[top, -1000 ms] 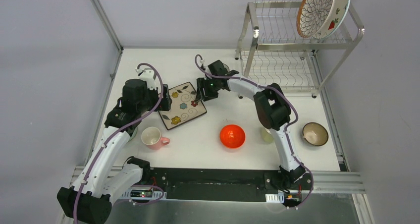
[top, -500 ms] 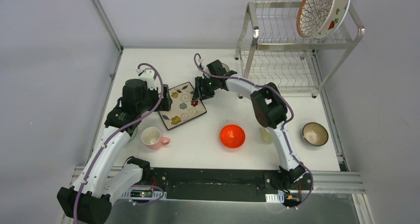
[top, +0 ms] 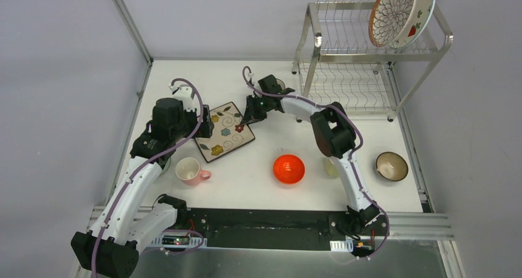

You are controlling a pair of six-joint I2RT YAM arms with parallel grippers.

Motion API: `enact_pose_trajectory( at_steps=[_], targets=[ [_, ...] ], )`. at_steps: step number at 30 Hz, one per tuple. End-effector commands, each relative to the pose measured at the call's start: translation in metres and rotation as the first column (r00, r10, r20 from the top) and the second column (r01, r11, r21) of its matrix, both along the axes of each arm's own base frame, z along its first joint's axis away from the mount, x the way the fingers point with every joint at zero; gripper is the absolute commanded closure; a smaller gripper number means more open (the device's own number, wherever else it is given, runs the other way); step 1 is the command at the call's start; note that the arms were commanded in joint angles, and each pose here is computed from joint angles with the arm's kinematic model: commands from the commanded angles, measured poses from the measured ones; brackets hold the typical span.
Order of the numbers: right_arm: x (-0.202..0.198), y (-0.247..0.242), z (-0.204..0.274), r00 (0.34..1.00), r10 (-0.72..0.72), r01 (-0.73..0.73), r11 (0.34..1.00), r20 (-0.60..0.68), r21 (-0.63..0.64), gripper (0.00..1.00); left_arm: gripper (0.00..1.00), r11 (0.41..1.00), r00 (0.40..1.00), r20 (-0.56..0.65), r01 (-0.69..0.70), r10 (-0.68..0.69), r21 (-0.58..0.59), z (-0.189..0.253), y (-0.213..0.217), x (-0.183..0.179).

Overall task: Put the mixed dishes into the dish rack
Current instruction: Pick up the plate at the center of the board.

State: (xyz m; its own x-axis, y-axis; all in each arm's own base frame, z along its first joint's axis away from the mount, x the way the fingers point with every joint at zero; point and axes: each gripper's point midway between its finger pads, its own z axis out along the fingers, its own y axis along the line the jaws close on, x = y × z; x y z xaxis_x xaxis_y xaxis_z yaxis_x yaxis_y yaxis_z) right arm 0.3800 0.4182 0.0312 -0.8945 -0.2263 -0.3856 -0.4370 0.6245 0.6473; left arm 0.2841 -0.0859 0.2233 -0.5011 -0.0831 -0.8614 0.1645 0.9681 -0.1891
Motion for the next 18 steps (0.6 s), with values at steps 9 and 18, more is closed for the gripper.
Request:
enact_pose_trajectory(
  at_steps=[9,18],
  targets=[
    [0.014,-0.01,0.112,0.963,-0.093,0.08,0.995,0.254,0.06,1.0,0.18,0.996,0.998,-0.029,-0.064,0.063,-0.056,-0.002,-0.003,0.01],
    [-0.003,-0.03,0.161,0.915,-0.071,0.103,0.993,0.397,-0.061,1.0,0.2,0.975,0.989,-0.111,-0.114,0.093,-0.192,0.009,-0.017,0.021]
  ],
)
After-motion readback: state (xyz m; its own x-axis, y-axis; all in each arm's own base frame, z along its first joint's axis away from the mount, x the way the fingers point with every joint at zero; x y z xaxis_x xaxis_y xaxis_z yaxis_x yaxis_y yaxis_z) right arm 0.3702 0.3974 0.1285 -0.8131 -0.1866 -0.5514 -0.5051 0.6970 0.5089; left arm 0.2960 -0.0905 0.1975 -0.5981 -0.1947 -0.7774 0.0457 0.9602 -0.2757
